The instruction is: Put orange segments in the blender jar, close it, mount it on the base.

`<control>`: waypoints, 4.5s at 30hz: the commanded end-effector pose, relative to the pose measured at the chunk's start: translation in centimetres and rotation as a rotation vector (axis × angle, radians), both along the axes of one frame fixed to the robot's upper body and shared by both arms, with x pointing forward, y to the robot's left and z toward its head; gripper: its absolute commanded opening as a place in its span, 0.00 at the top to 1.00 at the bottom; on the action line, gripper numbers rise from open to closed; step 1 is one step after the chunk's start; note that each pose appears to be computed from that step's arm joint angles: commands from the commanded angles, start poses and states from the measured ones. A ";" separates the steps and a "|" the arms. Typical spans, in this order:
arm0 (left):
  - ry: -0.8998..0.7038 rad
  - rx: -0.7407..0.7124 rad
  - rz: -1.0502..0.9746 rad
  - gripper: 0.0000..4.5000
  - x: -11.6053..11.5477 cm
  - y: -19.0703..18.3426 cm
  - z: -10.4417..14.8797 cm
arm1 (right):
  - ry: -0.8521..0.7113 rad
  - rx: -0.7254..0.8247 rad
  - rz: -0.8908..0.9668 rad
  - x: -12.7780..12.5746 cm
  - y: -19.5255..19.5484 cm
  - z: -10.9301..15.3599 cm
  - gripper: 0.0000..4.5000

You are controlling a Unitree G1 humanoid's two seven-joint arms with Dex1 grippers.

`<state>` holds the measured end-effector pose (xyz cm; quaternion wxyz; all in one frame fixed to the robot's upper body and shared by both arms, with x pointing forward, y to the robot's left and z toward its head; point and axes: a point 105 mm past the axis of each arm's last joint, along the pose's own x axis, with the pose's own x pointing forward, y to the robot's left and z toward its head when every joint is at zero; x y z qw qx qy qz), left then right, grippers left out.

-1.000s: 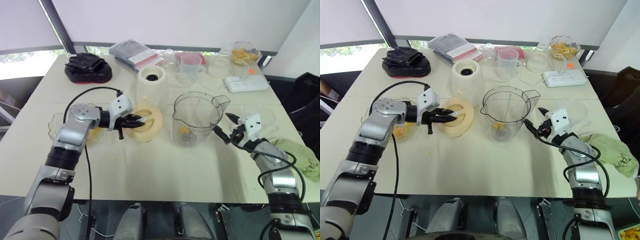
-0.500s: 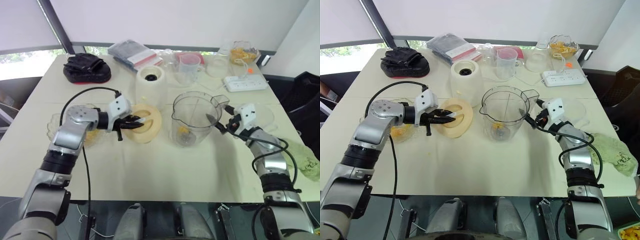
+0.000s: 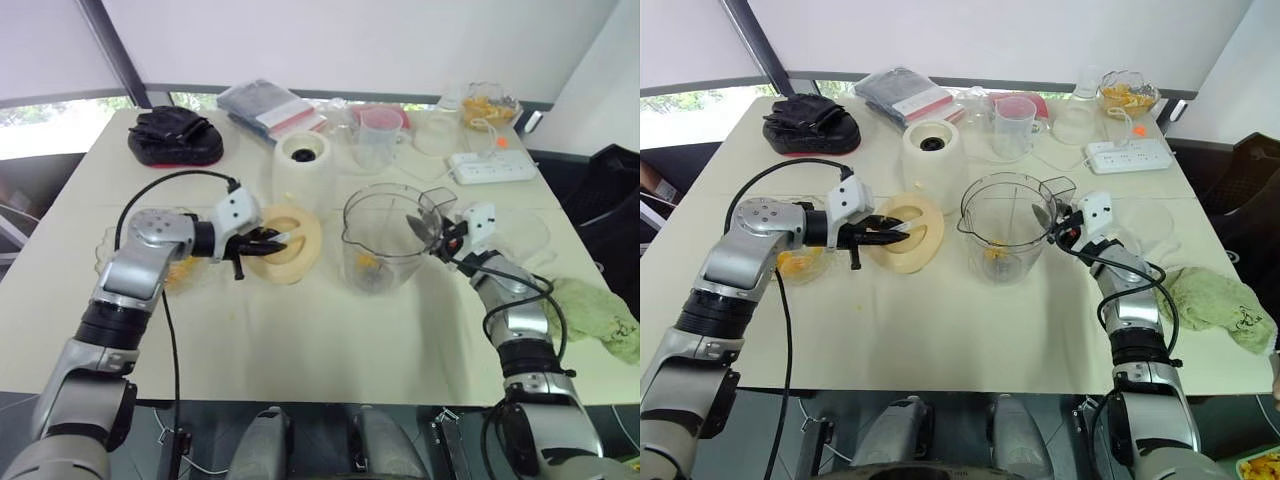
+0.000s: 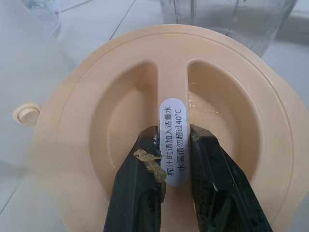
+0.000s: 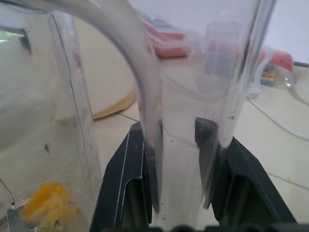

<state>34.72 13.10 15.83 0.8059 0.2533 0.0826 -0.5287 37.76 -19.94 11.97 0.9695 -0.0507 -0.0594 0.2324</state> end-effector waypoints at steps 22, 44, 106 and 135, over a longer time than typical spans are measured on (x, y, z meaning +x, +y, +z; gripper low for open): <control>-0.151 -0.141 0.055 0.94 2.0 4.2 12.5 | -0.169 0.002 -0.345 -2.1 8.7 3.8 0.80; 0.013 -0.083 -0.315 0.94 2.1 -7.1 13.1 | -0.051 -0.027 -0.438 -1.2 8.1 -1.6 0.80; 0.208 0.153 -0.177 0.49 2.9 -7.6 2.2 | -0.062 -0.055 -0.469 -1.8 6.2 -1.6 0.80; 0.007 -1.011 0.127 0.05 2.4 -1.7 14.4 | -0.073 -0.078 -0.449 -1.2 5.2 -1.2 0.80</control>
